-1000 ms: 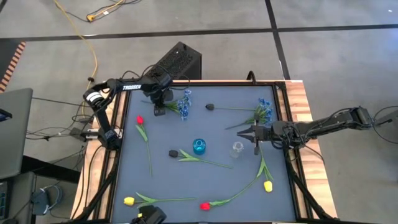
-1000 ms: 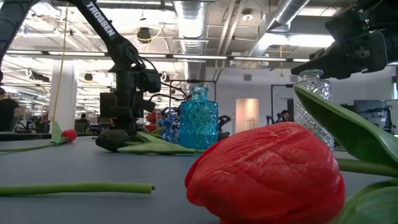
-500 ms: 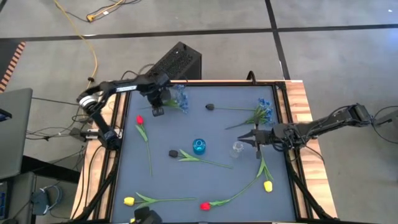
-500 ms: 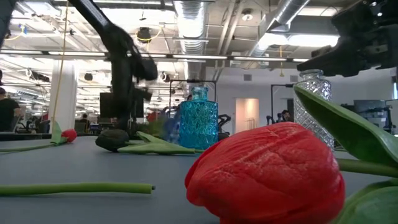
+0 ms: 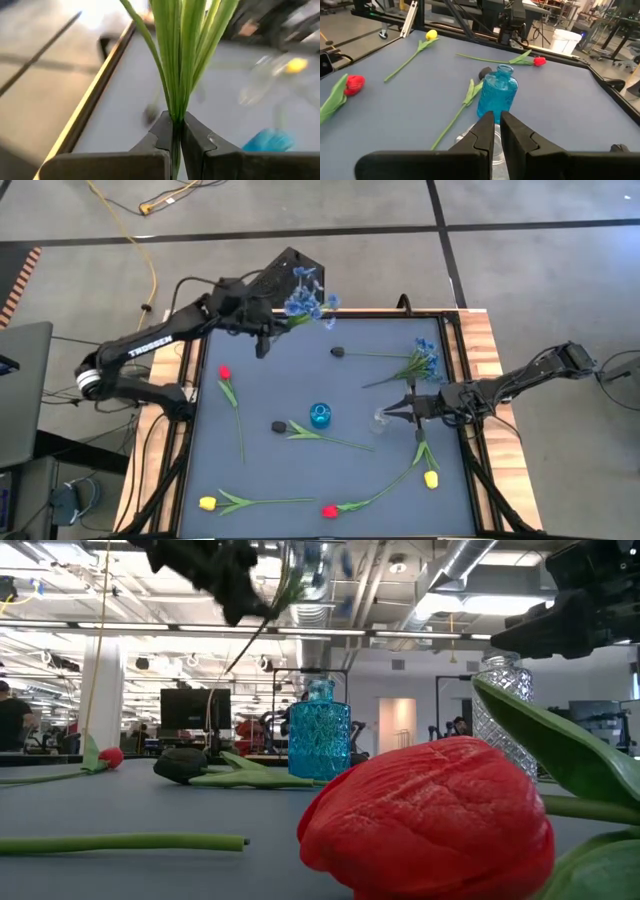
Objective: Sort flowers into vase by color
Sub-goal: Put the left blue flowers into the blue flower vase
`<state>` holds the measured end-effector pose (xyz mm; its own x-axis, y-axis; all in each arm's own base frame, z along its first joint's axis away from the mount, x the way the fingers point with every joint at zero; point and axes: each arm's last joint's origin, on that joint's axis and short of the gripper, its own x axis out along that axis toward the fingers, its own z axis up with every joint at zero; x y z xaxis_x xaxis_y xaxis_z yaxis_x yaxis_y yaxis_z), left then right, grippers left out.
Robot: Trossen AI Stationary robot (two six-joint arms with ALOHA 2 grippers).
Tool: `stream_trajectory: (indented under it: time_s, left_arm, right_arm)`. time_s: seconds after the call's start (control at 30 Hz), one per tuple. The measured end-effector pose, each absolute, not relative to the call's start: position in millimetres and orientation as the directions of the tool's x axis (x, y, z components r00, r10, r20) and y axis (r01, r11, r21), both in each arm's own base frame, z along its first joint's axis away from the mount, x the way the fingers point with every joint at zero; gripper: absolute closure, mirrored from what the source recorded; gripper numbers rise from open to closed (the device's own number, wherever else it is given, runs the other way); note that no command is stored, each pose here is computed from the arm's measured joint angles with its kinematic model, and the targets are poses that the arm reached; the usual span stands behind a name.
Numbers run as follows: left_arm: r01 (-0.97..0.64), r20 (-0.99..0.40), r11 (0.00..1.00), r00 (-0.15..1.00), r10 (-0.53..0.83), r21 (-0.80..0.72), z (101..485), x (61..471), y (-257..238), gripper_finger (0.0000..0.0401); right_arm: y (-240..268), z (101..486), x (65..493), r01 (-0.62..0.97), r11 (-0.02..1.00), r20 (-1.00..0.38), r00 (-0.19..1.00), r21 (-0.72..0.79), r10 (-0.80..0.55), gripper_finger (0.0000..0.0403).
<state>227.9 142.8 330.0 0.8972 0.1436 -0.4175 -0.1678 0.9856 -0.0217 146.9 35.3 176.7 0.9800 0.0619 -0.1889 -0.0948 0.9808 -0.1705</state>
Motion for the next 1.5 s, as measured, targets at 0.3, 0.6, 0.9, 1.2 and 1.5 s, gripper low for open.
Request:
stream_trajectory:
  time_s: [0.3,0.6,0.9,1.2,1.5]
  left_arm:
    - [0.054,-0.029,0.981,0.998,-0.049,0.187,342,277,62,0.04]
    - [0.08,0.302,0.996,0.949,-0.091,0.048,286,264,30,0.0401]
    - [0.105,0.307,0.994,0.946,-0.1,0.001,244,281,5,0.0401]
    - [0.149,0.241,0.988,0.961,-0.135,-0.04,207,299,1,0.0397]
    - [0.177,0.259,0.984,0.952,-0.165,-0.026,214,296,1,0.0396]
  right_arm:
    - [35,177,147,-0.09,0.98,-0.188,0.98,-0.175,0.056,0.0344]
    - [35,176,147,-0.091,0.98,-0.196,0.979,-0.177,0.055,0.0344]
    - [35,176,147,-0.091,0.98,-0.196,0.979,-0.178,0.055,0.0344]
    - [35,176,147,-0.09,0.98,-0.196,0.979,-0.178,0.055,0.0344]
    - [35,176,147,-0.09,0.98,-0.196,0.979,-0.178,0.054,0.0344]
